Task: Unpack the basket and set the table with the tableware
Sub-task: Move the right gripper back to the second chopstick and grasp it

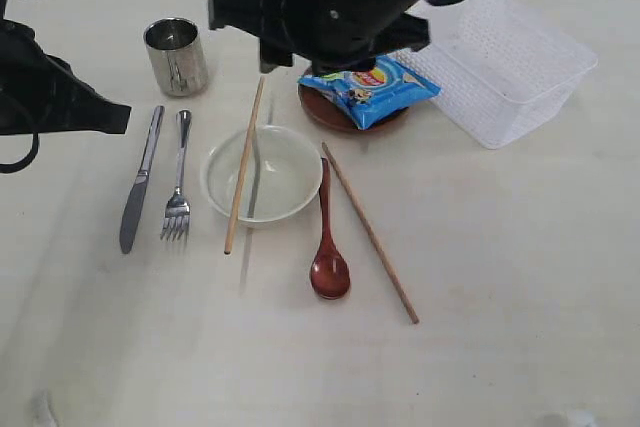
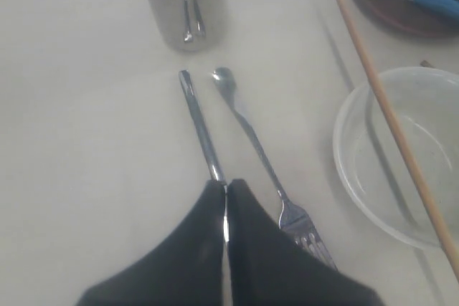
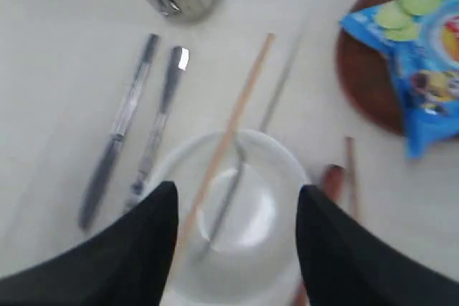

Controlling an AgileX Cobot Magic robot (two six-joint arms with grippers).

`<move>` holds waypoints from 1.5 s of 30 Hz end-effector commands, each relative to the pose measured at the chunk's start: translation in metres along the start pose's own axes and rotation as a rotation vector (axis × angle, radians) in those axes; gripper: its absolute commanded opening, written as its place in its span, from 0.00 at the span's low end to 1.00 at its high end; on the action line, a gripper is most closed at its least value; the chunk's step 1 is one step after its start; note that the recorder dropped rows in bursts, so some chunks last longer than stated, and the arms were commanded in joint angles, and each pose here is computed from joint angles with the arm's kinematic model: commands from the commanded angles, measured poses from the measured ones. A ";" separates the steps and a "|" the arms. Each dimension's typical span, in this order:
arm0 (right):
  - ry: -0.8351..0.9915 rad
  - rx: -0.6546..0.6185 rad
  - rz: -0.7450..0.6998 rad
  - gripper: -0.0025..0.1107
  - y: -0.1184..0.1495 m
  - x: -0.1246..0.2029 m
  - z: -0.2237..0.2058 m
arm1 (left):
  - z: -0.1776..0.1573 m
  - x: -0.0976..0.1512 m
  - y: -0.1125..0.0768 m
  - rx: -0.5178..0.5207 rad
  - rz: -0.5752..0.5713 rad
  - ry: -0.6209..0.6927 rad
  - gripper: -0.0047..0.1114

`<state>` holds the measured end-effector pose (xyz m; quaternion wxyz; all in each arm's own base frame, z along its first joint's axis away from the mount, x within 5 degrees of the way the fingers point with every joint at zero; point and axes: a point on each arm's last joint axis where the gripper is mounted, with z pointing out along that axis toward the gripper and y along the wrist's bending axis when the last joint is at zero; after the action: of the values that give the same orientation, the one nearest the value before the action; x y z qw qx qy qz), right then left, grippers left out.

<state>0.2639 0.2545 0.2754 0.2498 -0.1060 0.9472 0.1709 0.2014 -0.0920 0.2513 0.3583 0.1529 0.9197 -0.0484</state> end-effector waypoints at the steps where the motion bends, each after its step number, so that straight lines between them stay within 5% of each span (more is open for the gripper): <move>1: 0.132 0.282 -0.105 0.45 -0.028 0.009 -0.018 | -0.001 0.001 0.001 -0.003 0.002 -0.001 0.04; 4: 0.221 0.355 -0.163 0.45 -0.037 0.020 -0.010 | -0.001 0.001 0.001 -0.003 0.002 -0.001 0.04; 22: 0.387 0.220 -0.348 0.45 -0.048 0.069 0.076 | -0.001 0.001 0.001 -0.003 0.002 -0.001 0.04; 45: 0.407 0.165 -0.271 0.45 -0.070 0.086 0.095 | -0.001 0.001 0.001 -0.002 0.002 -0.003 0.04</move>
<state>0.2517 0.2164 0.1360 0.0823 -0.2435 0.9660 0.0259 0.2014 -0.0920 0.2513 0.3583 0.1529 0.9197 -0.0484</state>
